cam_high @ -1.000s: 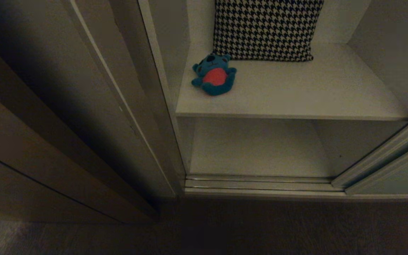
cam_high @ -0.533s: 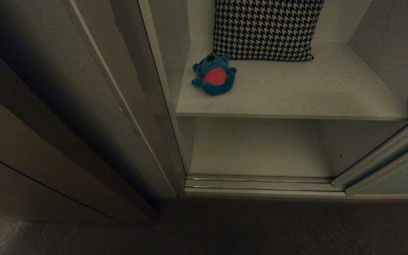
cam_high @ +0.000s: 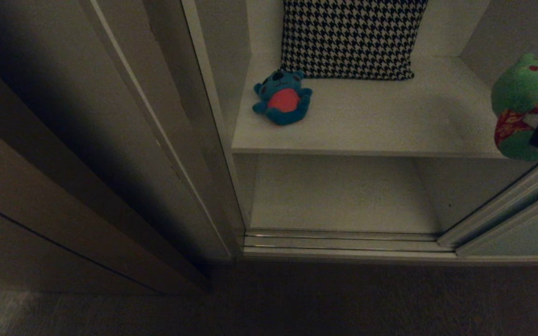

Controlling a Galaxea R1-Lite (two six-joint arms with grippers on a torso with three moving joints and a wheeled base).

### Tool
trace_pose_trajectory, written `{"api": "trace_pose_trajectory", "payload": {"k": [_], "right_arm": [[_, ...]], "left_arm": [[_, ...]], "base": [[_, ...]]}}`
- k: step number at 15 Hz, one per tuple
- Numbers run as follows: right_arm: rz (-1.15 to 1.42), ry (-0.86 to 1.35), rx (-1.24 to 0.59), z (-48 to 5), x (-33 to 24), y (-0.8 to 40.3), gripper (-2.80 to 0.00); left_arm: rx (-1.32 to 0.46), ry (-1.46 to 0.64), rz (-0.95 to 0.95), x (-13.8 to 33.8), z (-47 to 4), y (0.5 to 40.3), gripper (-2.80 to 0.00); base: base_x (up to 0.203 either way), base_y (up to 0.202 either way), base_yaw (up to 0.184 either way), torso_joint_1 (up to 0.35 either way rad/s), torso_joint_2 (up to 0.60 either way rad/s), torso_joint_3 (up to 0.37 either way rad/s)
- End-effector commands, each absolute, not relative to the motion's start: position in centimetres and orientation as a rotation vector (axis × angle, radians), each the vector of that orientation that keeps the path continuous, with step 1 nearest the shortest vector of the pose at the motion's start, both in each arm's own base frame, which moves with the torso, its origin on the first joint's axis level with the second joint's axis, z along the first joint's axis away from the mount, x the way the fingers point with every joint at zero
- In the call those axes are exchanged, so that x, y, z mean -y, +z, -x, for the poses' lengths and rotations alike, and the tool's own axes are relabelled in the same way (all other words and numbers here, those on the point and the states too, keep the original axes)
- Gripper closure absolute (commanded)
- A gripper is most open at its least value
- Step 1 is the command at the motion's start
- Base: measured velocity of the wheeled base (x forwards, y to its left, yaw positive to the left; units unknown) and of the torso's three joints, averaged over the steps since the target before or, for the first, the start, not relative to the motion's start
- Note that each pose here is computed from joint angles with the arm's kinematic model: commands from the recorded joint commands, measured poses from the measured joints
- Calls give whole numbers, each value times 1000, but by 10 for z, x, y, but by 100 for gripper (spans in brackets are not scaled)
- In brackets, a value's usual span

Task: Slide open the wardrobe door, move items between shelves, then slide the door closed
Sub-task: Place the green doll on the higher shelf

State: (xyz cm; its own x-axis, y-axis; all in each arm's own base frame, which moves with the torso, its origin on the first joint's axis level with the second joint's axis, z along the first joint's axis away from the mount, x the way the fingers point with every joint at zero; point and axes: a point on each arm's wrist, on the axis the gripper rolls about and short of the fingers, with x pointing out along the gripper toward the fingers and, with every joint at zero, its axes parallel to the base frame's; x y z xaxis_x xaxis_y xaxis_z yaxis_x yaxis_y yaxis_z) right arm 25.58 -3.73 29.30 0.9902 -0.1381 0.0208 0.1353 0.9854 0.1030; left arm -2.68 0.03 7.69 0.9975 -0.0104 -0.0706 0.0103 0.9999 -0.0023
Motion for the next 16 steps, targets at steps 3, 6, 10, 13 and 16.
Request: {"api": "trace_pose_trajectory", "payload": {"k": [3, 6, 10, 13, 16], "right_arm": [[-123, -133, -11, -334, 48, 267, 0], [-120, -129, 38, -356, 51, 274, 0], [-115, -122, 86, -368, 52, 285, 0], [-112, -123, 92, -385, 55, 279, 0], [-113, -122, 91, -394, 56, 271, 0]], "left_arm": [[-72, -11, 3, 0, 27, 77, 0], [-72, -11, 3, 0, 27, 77, 0], [-72, -11, 3, 0, 27, 77, 0], [-72, -12, 3, 0, 27, 77, 0], [-72, -11, 3, 0, 27, 77, 0]], "base": [[0, 0, 0, 0, 0, 0], [0, 0, 0, 0, 0, 0], [0, 0, 0, 0, 0, 0], [0, 0, 0, 0, 0, 0], [0, 0, 0, 0, 0, 0]]}}
